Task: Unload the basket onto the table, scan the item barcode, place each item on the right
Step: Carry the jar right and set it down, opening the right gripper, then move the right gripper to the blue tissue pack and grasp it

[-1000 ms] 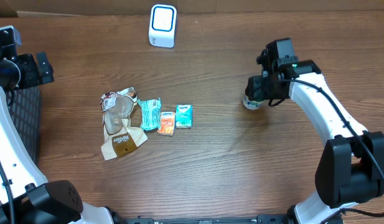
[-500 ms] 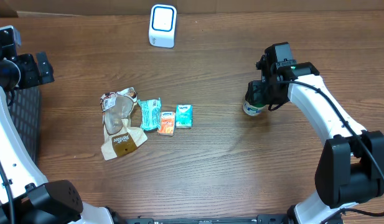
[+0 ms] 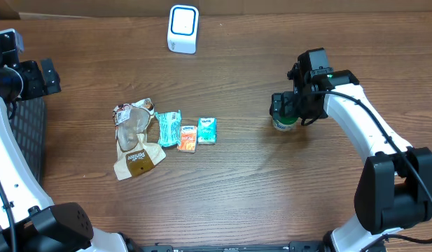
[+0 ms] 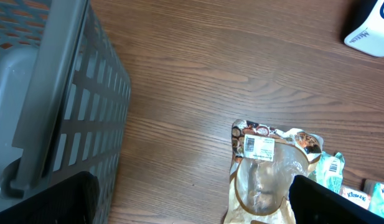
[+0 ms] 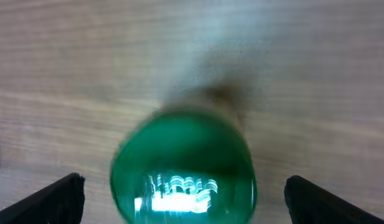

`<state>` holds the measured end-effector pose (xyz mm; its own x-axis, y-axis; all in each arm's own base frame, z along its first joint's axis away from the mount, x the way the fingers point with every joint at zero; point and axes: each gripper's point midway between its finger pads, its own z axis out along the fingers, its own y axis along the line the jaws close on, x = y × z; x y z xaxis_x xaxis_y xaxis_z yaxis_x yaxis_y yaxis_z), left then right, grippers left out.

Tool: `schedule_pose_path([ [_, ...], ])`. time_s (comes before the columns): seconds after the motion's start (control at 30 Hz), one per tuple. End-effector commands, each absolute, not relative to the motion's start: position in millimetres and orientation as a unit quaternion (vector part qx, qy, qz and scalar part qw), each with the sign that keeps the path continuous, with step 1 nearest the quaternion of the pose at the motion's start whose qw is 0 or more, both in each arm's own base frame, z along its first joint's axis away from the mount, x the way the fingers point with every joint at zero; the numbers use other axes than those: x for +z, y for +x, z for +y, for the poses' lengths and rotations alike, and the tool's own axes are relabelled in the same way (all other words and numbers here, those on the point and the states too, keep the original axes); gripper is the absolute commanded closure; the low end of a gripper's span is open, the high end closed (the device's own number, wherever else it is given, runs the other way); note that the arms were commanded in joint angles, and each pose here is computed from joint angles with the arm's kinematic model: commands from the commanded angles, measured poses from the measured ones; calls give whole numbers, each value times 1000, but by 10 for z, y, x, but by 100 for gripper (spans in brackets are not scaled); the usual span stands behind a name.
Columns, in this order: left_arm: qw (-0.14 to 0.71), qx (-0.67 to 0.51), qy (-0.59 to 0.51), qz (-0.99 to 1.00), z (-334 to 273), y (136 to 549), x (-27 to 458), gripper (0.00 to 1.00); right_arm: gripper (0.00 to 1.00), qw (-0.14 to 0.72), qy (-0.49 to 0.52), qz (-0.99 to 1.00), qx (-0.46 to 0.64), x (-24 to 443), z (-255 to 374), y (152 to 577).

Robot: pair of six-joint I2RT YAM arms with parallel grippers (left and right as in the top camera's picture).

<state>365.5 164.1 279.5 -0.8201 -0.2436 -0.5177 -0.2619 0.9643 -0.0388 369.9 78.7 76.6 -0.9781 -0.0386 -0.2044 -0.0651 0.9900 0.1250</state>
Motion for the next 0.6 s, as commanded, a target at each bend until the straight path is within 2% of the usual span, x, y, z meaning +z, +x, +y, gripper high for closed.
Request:
schedule_pose_path([
  [0.0,271,21,-119,955,1645,3668,2808,0,0,126,-27,988,86,1155,863,3832],
  [0.2,271,21,-119,955,1645,3668,2808,0,0,133,-36,972,190,1893,1218,3836],
  [0.33,271,21,-119,955,1644,3669,2808,0,0,127,-59,949,281,2049,1586,3793],
  [0.47,271,21,-119,955,1644,3669,2808,0,1,117,-92,944,294,1906,1894,3717],
  [0.5,271,21,-120,955,1644,3669,2809,0,7,113,-96,944,295,1856,1979,3689],
  [0.57,271,21,-119,955,1644,3669,2809,1,28,103,-105,942,301,1714,2207,3607],
])
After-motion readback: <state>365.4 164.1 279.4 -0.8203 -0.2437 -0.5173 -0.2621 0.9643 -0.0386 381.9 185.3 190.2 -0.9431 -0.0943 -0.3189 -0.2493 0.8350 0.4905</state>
